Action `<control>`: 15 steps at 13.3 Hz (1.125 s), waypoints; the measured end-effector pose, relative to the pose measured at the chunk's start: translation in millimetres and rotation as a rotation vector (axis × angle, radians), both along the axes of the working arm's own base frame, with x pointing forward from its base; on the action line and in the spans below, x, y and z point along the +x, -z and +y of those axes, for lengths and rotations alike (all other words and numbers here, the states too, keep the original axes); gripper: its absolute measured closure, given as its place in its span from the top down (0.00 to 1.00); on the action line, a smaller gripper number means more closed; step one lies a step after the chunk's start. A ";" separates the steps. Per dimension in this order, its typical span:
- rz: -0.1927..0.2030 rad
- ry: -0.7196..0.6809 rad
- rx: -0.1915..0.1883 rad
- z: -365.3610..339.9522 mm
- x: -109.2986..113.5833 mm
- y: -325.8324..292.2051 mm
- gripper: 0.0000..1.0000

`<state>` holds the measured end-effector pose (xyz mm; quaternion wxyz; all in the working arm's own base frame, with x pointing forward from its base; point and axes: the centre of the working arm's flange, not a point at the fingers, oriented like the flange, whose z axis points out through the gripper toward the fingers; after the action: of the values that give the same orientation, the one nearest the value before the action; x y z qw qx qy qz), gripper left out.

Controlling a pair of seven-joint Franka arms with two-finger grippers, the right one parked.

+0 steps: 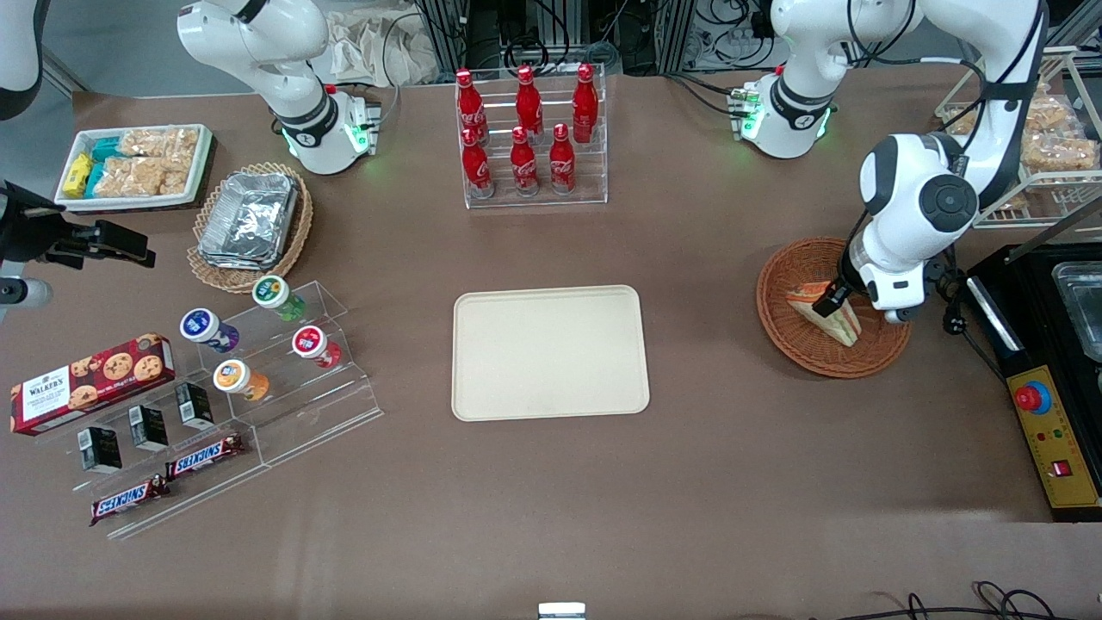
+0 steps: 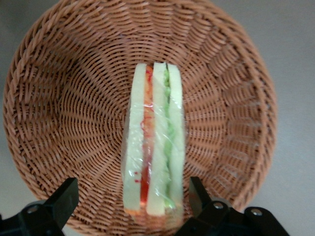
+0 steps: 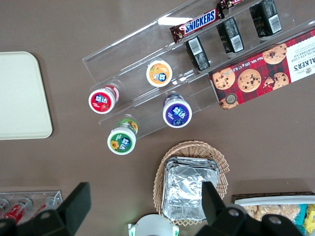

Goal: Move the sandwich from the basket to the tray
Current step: 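Close the left gripper on the wrapped sandwich, then lift the sandwich out of the basket and carry it toward the tray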

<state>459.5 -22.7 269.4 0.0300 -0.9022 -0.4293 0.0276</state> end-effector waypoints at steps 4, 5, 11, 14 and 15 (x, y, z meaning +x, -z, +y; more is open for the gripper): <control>-0.008 -0.011 -0.004 2.1 -1.1 36.1 0.78; -0.010 -0.017 -0.004 1.9 0.0 40.3 0.67; -0.027 -0.039 -0.004 1.7 4.9 36.5 0.39; -0.028 -0.010 0.028 9.1 16.9 13.7 0.25; -0.017 0.006 0.042 16.8 23.8 -2.6 0.25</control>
<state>483.3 -5.9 272.0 0.0452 -0.9029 -0.4273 0.0108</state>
